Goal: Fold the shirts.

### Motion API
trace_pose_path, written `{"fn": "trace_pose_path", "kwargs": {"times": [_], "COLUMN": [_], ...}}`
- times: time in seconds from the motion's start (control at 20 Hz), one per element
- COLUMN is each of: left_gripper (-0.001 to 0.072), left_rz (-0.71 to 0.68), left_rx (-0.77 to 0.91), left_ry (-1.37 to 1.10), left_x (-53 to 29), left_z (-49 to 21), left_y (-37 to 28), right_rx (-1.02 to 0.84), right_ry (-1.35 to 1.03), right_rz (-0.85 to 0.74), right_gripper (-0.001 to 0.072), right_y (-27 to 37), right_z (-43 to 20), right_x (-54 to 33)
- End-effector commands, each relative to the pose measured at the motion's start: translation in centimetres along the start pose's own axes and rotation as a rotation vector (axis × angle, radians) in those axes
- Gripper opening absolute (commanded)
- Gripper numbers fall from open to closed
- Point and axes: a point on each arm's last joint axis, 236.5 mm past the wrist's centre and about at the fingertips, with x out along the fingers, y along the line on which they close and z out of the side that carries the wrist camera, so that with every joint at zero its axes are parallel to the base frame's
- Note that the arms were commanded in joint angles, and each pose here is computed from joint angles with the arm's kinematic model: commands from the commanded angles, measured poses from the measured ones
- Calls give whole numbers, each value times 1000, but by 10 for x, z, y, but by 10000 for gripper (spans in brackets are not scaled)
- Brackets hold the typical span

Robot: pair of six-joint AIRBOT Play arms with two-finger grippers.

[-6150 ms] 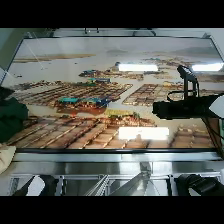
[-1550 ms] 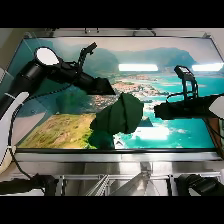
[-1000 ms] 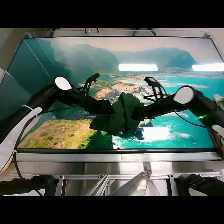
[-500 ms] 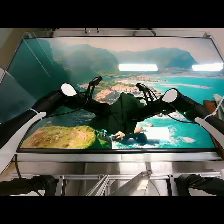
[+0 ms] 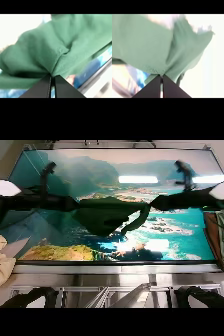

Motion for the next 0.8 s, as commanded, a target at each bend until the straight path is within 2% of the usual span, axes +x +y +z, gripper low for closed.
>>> {"fn": "trace_pose_path", "kwargs": {"times": [0.0, 0.2, 0.35, 0.65, 0.7, 0.75], "left_gripper": [22, 22, 22, 22, 39, 265], "left_rz": [77, 96, 52, -113, -142, -163], "left_rx": [131, 342, 412, 293, 272, 256], "left_ry": [-134, -254, -229, 71, 138, 196], "left_x": [-74, -137, -140, -34, -10, 10], "left_z": [37, 83, 81, 12, -6, -20], "left_y": [-14, -78, -108, -100, -99, -98], "right_rx": [-145, -281, -288, -180, -151, -125], "right_ry": [-254, -403, -351, -56, -2, 44], "right_rz": [-94, -105, -85, 10, 41, 68], "right_gripper": [22, 22, 23, 24, 24, 25], "right_y": [21, 68, 73, 49, 47, 45], "right_z": [62, 89, 76, 25, 13, 3], "right_x": [-94, -152, -149, -86, -71, -57]}}
